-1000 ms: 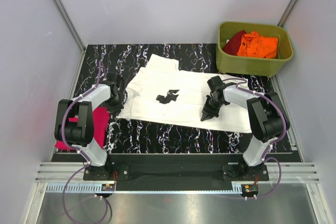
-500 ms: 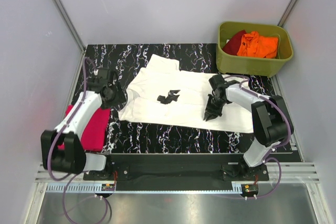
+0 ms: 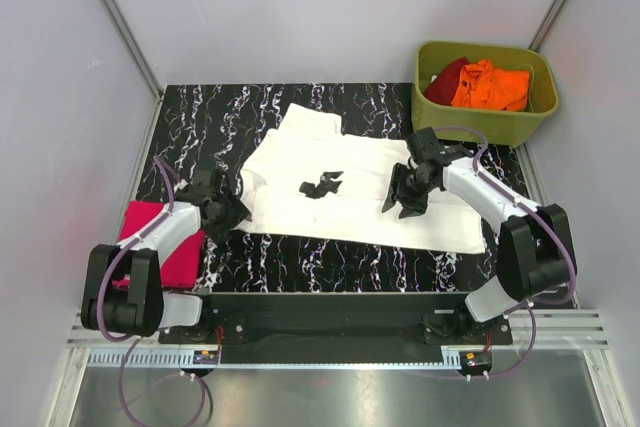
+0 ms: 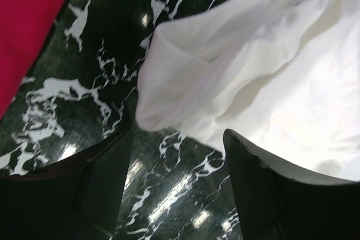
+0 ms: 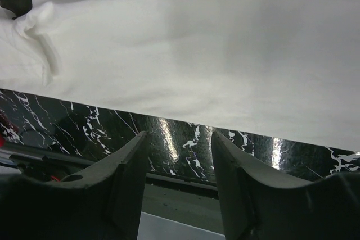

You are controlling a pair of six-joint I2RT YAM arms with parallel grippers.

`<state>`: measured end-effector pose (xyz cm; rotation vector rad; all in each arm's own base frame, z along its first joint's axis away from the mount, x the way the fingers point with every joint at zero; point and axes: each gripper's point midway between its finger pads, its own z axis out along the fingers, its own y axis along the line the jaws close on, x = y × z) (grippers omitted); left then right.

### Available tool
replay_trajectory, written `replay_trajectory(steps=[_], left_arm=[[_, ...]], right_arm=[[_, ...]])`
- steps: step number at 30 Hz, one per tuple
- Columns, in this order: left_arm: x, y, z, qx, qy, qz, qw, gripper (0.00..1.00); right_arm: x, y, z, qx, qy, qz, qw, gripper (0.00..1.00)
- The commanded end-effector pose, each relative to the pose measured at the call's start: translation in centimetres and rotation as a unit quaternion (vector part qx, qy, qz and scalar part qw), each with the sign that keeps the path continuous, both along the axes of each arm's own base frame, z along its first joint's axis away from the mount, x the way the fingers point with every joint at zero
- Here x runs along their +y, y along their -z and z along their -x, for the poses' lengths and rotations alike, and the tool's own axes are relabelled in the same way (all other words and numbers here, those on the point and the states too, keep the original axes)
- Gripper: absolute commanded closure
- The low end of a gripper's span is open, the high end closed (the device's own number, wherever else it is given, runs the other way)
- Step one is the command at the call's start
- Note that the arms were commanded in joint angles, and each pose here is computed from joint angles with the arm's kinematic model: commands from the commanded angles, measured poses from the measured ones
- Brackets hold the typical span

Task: Fold and stack the t-shirts
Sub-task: Fold the tshirt

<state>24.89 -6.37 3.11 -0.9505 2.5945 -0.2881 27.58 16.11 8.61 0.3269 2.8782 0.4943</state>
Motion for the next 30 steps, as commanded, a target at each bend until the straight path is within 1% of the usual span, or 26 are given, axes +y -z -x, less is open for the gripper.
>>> replay_trajectory(steps=[1,7,11,12,13,14,16,17,20,21,23,24,25,26,27,30], left_arm=[[-0.1,-0.6,-3.3,-0.053,-0.023,0.011,0.998,0.30],[1.2,1.1,-3.1,-0.026,-0.047,-0.021,0.998,0.33],[2.1,2.3,-3.3,-0.007,-0.042,-0.052,0.998,0.44],[2.4,2.0,-3.9,-0.013,-0.030,-0.063,0.997,0.50],[2.5,1.9,-4.4,-0.014,-0.025,-0.068,0.997,0.63],[2.6,1.9,-4.6,-0.012,-0.019,-0.074,0.997,0.71],[3.0,1.1,-6.0,-0.020,-0.010,-0.093,0.995,0.81],[3.4,0.3,-7.1,-0.029,-0.005,-0.108,0.994,0.90],[4.7,-1.1,-8.4,-0.035,-0.009,-0.141,0.989,1.00],[5.4,-2.3,-9.6,-0.049,-0.007,-0.161,0.986,1.00],[6.6,-2.7,-10.6,-0.048,-0.008,-0.181,0.982,1.00],[7.3,-3.9,-11.9,-0.061,-0.001,-0.201,0.978,1.00],[8.0,-4.3,-12.5,-0.060,0.000,-0.213,0.975,1.00],[8.9,-5.1,-14.0,-0.065,-0.007,-0.233,0.970,1.00],[9.6,-5.3,-14.6,-0.061,0.002,-0.248,0.967,1.00],[12.2,-6.2,-17.7,-0.068,-0.006,-0.282,0.957,1.00]], right_arm=[[-0.4,-1.4,1.2,-0.015,-0.010,-0.009,1.000,0.45],[-0.6,-1.8,1.9,-0.022,-0.006,-0.014,1.000,0.45],[-0.6,-1.8,2.1,-0.022,-0.004,-0.016,1.000,0.45],[-0.5,-1.8,2.0,-0.022,-0.003,-0.018,1.000,0.45],[-0.5,-1.7,2.1,-0.021,-0.004,-0.018,1.000,0.44],[-0.6,-1.6,2.0,-0.022,-0.004,-0.016,1.000,0.45],[-0.6,-1.3,2.0,-0.019,-0.003,-0.014,1.000,0.45],[-0.7,-1.2,2.0,-0.018,-0.002,-0.012,1.000,0.45],[-0.7,-0.9,2.1,-0.014,-0.002,-0.008,1.000,0.44],[-0.8,-0.7,2.2,-0.010,-0.002,-0.008,1.000,0.45],[-0.9,-0.5,2.1,-0.006,-0.002,-0.004,1.000,0.44],[-0.8,-0.3,2.1,-0.001,-0.002,-0.002,1.000,0.44],[-0.8,-0.3,2.0,0.000,-0.003,-0.001,1.000,0.44],[-0.7,-0.2,1.9,0.004,-0.002,-0.001,1.000,0.44],[-0.7,0.1,1.7,0.008,-0.003,0.001,1.000,0.45],[-0.5,-0.1,0.4,0.003,-0.004,0.007,1.000,0.45]])
